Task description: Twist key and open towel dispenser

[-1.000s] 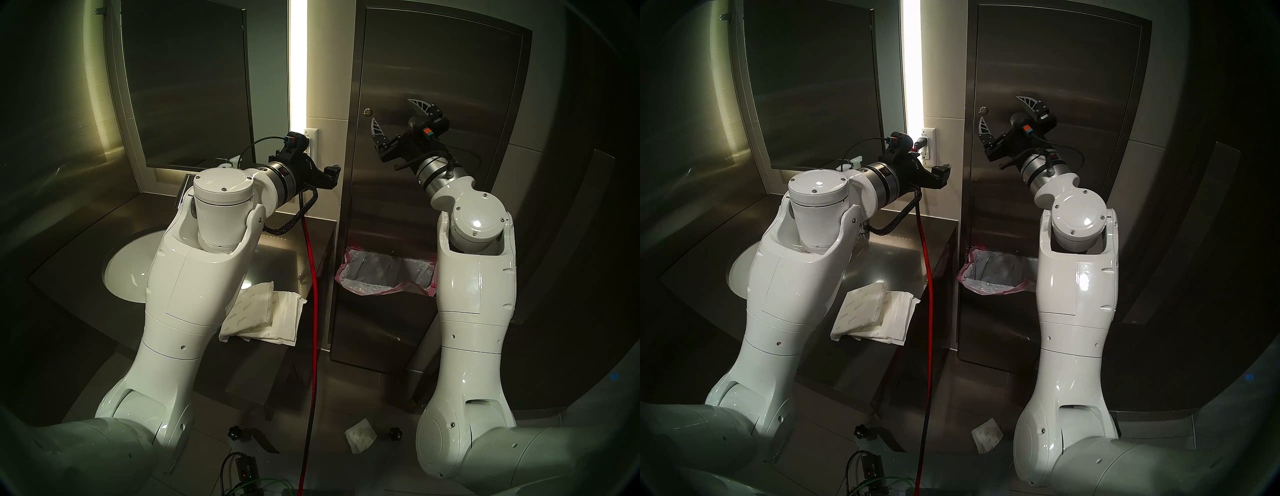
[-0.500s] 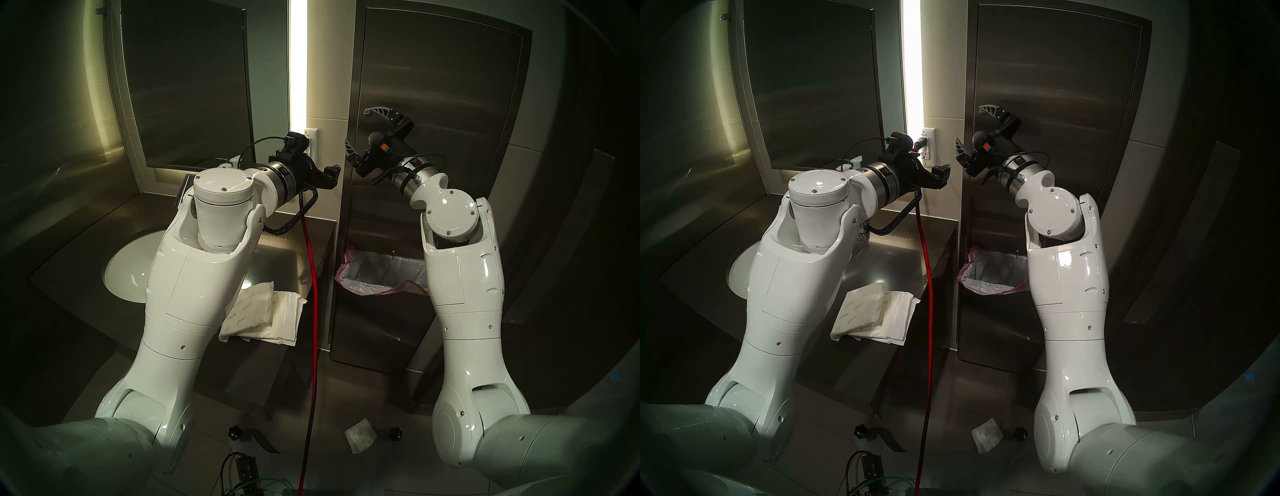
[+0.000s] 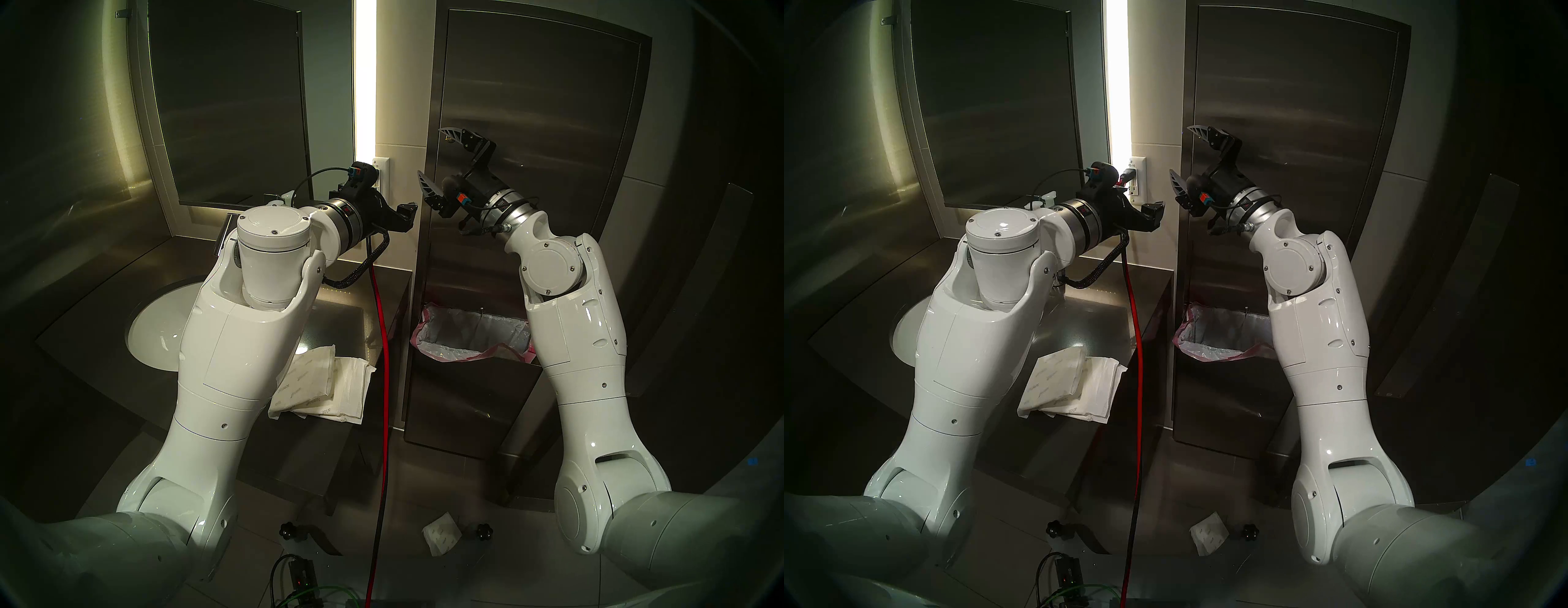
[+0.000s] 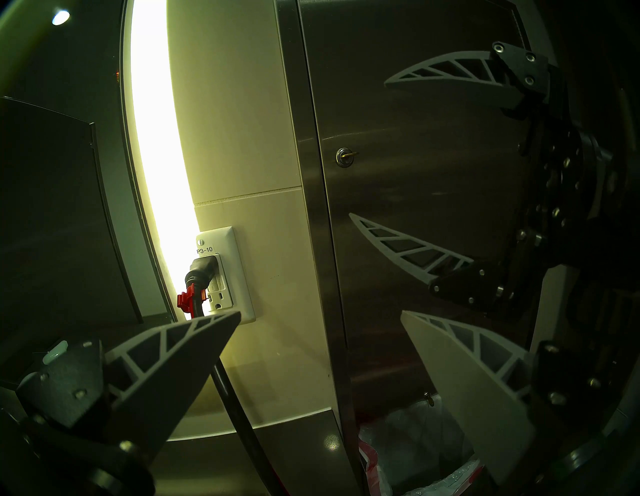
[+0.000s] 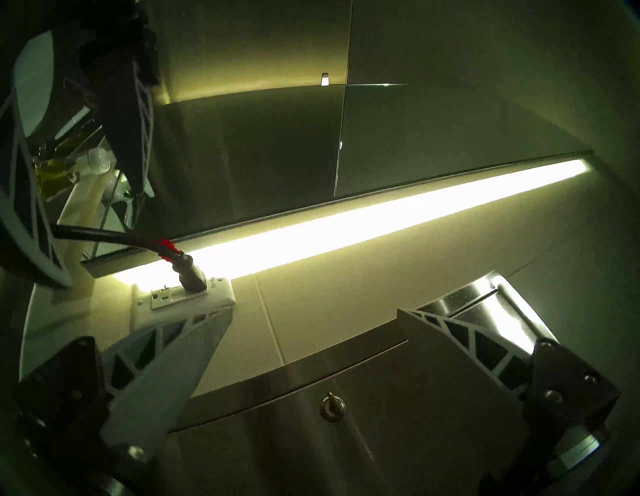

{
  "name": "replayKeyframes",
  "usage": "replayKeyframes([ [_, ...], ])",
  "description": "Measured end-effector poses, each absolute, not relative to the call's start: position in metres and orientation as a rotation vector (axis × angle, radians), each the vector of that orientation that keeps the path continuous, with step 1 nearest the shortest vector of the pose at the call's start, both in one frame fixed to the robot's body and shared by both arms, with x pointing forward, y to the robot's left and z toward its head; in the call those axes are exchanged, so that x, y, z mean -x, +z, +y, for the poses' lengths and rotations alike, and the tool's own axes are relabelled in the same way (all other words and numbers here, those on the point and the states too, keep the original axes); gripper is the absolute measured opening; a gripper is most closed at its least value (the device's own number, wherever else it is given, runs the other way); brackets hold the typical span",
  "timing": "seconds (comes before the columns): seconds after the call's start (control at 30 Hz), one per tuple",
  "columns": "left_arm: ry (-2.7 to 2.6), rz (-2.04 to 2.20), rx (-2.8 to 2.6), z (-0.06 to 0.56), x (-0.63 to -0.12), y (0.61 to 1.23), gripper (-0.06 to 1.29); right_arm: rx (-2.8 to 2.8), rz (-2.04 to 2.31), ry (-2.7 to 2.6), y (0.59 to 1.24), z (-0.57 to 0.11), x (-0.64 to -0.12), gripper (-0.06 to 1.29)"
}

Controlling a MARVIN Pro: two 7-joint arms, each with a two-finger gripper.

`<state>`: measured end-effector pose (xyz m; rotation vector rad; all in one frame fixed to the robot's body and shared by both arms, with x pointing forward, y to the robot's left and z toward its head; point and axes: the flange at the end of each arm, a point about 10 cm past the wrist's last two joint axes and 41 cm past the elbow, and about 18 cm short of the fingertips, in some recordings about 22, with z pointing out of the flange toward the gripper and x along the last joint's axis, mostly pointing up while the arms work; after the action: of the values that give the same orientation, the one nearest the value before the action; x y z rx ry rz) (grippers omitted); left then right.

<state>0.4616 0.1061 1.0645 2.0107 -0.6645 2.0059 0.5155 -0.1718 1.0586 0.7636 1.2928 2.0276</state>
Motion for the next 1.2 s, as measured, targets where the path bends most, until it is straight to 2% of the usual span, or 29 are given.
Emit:
replayKeyframes([
  [0.27,2.006,-0.665,-2.011,0.106,-0.462,1.064,1.26,-0.774,1.18,1.966,1.043,-0.181,-0.515,1.24],
  [0.67,2.006,-0.665,-2.011,0.106,-0.462,1.064,1.26,-0.777,0.992,1.955,1.042,-0.16,-0.518,1.24],
  [1.2,2.006,-0.665,-2.011,0.106,-0.462,1.064,1.26,-0.872,0.789,1.914,1.018,-0.149,-0.546,1.24],
])
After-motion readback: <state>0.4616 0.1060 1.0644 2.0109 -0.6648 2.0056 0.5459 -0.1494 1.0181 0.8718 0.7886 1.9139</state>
